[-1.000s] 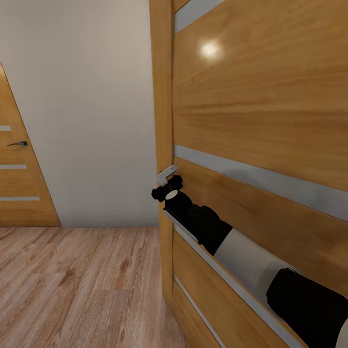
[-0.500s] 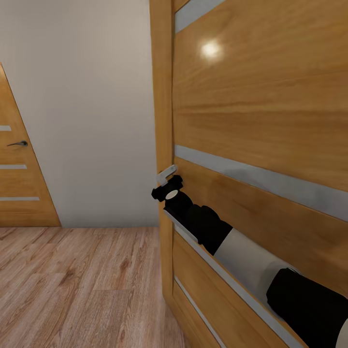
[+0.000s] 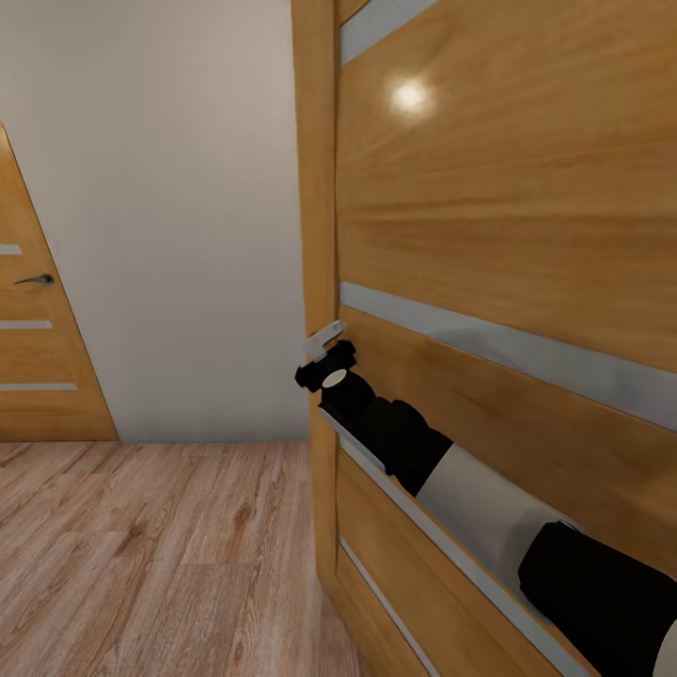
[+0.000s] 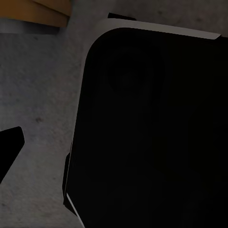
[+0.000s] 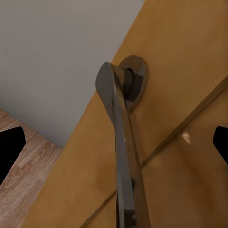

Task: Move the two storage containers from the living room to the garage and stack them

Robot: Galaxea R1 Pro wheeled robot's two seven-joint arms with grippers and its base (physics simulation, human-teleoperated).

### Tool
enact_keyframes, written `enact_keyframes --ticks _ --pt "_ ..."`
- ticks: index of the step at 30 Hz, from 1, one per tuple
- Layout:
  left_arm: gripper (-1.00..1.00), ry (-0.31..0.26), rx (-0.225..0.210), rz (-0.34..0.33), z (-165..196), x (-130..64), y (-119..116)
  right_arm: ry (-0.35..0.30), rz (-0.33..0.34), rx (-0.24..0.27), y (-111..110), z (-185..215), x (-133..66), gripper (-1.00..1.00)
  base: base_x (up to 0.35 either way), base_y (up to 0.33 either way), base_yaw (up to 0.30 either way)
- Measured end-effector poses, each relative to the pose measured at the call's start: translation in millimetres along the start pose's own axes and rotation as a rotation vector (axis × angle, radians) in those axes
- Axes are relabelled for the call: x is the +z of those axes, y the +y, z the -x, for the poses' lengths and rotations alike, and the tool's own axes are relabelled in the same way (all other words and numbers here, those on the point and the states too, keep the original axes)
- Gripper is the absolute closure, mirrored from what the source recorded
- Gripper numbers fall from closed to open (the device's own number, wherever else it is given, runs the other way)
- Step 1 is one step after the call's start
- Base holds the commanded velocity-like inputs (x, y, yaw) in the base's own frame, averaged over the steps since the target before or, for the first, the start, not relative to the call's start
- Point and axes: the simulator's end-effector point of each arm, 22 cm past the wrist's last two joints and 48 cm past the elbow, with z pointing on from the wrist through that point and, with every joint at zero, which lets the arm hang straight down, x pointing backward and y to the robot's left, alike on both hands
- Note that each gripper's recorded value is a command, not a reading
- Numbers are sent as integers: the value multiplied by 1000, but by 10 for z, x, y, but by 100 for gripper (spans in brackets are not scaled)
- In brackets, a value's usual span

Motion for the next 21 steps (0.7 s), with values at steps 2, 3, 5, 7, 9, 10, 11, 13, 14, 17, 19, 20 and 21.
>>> enact_keyframes --ticks 2,3,5,7,9,10,11,13,14,17,19,20,21 --pt "-100 0 0 0 0 0 0 -1 -1 -1 -2 3 0 -100 0 0 0" --pt "-100 0 0 0 0 0 0 -2 -1 0 -3 5 0 -100 0 0 0" --pt "-100 0 0 0 0 0 0 -3 -2 -1 -5 8 0 -100 0 0 0" --pt "-100 0 0 0 0 0 0 -1 -5 -1 -14 -5 9 -100 0 0 0" --pt "-100 0 0 -1 0 0 -1 18 -14 -1 -47 -100 54 -100 0 0 0" --pt "-100 0 0 -1 -1 0 -6 28 -19 1 -66 -170 90 -100 0 0 0" --pt "-100 0 0 -1 -1 0 -8 37 -27 2 -90 -247 132 -100 0 0 0" --pt "-100 0 0 -2 -1 0 -8 69 -42 1 -144 -446 216 -100 0 0 0" --pt "-100 0 0 -3 -1 0 -11 82 -51 4 -177 -547 259 -100 0 0 0" --pt "-100 0 0 -4 -2 0 -16 105 -63 9 -232 -687 310 -100 0 0 0" --pt "-100 0 0 -4 -2 0 -17 113 -67 17 -260 -720 326 -100 0 0 0" --pt "-100 0 0 -4 -2 0 -17 114 -69 19 -270 -722 328 -100 0 0 0" --pt "-100 0 0 -3 -2 0 -13 115 -68 28 -283 -720 333 -100 0 0 0"
